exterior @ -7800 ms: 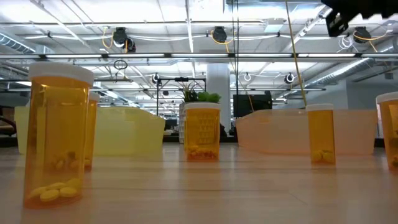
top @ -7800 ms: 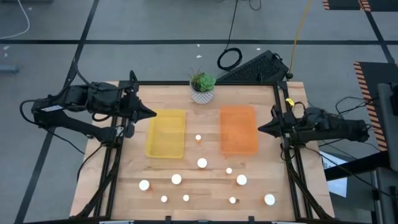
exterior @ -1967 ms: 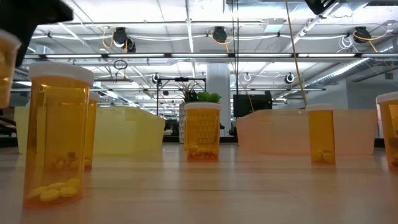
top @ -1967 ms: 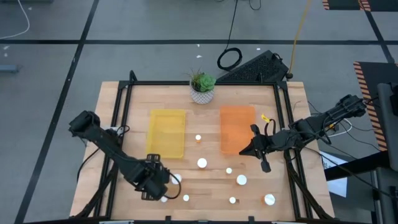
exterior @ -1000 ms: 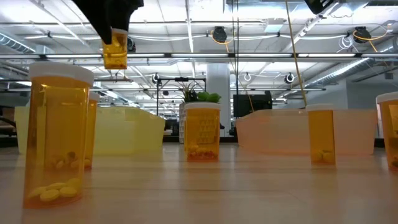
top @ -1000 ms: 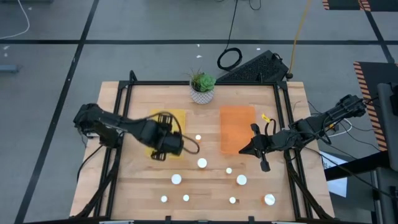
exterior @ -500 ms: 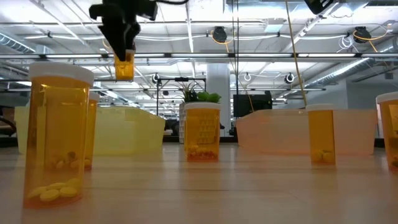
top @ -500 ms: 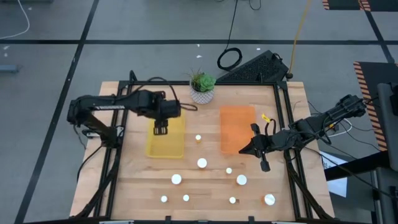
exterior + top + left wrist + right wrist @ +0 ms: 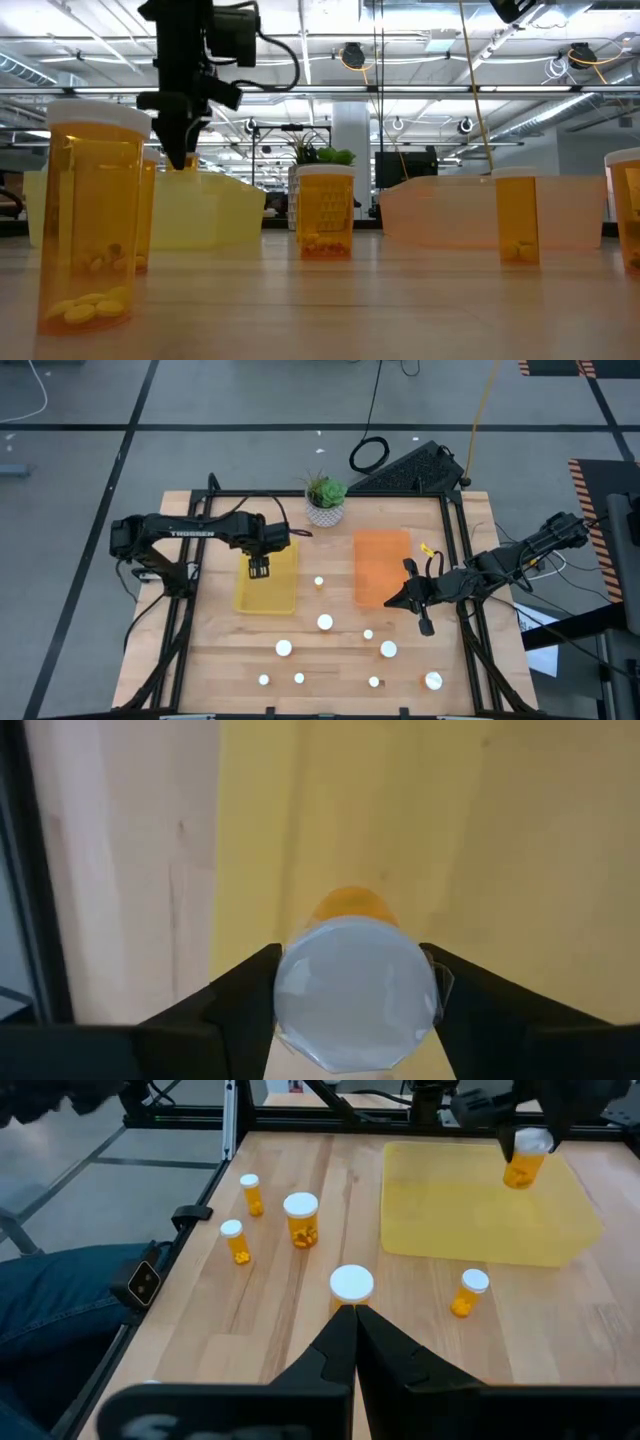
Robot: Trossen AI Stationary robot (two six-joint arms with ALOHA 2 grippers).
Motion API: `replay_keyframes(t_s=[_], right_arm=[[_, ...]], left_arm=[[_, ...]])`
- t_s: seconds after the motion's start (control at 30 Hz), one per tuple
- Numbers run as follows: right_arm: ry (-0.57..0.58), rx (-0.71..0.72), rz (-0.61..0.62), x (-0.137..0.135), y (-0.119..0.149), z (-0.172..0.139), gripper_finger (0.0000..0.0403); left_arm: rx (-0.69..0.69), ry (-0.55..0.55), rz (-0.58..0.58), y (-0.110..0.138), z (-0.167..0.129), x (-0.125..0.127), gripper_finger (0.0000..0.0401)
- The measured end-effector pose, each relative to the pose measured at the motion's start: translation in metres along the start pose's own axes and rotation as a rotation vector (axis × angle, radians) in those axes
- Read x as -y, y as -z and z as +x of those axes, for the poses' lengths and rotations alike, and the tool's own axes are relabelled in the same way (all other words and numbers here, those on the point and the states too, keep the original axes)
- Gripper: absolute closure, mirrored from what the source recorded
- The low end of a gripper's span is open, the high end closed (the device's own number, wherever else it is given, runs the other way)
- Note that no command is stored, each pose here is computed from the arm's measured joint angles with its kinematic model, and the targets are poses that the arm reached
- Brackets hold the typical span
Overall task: Pick and place medicine bottles into bin by pill shape (circle, oval)
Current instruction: Put the large medicine bottle into the yellow bin
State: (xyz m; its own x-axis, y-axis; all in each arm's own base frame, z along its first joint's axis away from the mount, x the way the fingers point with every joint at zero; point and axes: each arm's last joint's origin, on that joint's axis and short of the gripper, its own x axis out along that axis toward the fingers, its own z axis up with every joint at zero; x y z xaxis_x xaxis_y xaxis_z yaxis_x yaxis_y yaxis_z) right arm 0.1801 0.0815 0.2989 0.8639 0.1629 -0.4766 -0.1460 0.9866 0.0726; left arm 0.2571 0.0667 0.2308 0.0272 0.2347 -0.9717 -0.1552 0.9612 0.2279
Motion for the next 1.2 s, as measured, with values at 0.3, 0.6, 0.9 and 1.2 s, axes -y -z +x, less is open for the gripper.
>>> replay_keyframes(t_s=[0.3, 0.6, 0.9, 1.2], right_arm=[[0.000, 0.000, 0.000, 0.000, 0.000, 0.000, 0.0403], [0.000, 0.000, 0.000, 0.000, 0.000, 0.000, 0.0403], [0.000, 0.000, 0.000, 0.000, 0.000, 0.000, 0.0403], [0.007, 0.002, -0.033, 0.000, 0.000, 0.000, 0.0403]], left_arm=[[0.017, 0.015, -0.072, 0.007, 0.029, -0.006, 0.0177], [0.003, 0.035, -0.120, 0.014, 0.042, -0.010, 0.0132], [0.038, 0.029, -0.142, 0.013, 0.042, -0.012, 0.0090], [0.149, -0.009, -0.146, 0.020, 0.016, -0.010, 0.0073]])
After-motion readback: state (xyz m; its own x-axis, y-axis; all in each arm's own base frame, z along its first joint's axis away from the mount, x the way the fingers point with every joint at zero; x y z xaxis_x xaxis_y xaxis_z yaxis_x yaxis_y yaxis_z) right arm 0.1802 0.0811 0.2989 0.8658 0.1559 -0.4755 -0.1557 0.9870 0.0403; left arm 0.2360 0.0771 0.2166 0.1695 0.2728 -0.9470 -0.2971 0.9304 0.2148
